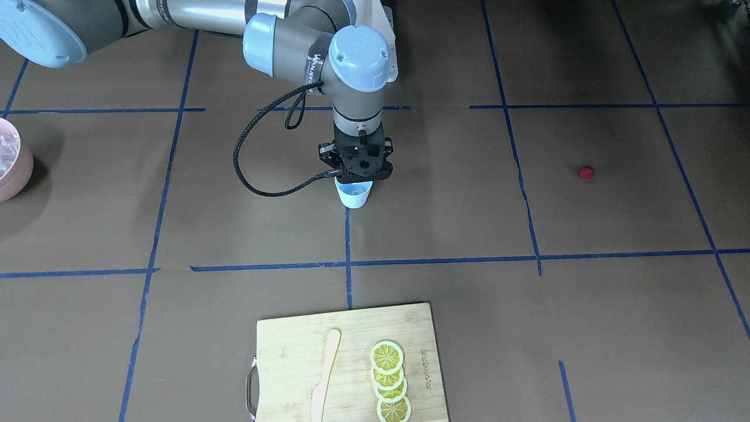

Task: Put ice and strawberries in cup
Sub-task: 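Carry the ice cube with the right gripper over the blue cup, then open the right gripper to drop the ice cube into the cup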

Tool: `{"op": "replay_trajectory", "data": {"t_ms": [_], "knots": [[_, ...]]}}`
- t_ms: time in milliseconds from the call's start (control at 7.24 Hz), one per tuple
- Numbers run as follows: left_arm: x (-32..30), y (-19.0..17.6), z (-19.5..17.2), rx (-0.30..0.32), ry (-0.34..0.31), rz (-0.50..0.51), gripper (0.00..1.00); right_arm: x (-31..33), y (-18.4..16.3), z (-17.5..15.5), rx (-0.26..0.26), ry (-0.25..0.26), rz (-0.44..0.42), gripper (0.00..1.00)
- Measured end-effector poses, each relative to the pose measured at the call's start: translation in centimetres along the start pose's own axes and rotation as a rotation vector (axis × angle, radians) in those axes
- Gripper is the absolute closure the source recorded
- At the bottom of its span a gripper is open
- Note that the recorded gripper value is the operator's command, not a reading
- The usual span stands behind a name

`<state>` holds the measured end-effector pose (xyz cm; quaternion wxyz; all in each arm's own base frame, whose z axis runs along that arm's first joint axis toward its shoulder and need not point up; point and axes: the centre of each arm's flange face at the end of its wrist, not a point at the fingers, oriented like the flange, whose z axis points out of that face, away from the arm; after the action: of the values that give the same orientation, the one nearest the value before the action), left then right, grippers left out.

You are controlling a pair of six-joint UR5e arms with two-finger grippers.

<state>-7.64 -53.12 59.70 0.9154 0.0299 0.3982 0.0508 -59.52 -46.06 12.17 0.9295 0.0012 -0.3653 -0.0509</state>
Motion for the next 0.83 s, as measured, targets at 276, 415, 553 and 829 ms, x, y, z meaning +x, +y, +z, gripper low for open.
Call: {"op": "replay_trajectory", "data": {"t_ms": [276,415,553,829], "knots": [[0.11,-0.03,-0.10,0.002,0.000,-0.002,0.00,-0.01,0.04,-0.05,0.000,0.001,0.000,0.09],[0.19,-0.11,-0.15,0.003,0.000,-0.002,0.00,-0.03,0.05,-0.09,0.001,0.000,0.000,0.02],[0.28,-0.20,-0.21,0.004,-0.001,-0.001,0.00,0.00,-0.03,-0.23,0.003,-0.001,0.001,0.02],[0.36,-0.26,-0.25,0.005,-0.001,-0.001,0.00,0.19,-0.28,-0.90,0.010,-0.003,0.006,0.02]]}}
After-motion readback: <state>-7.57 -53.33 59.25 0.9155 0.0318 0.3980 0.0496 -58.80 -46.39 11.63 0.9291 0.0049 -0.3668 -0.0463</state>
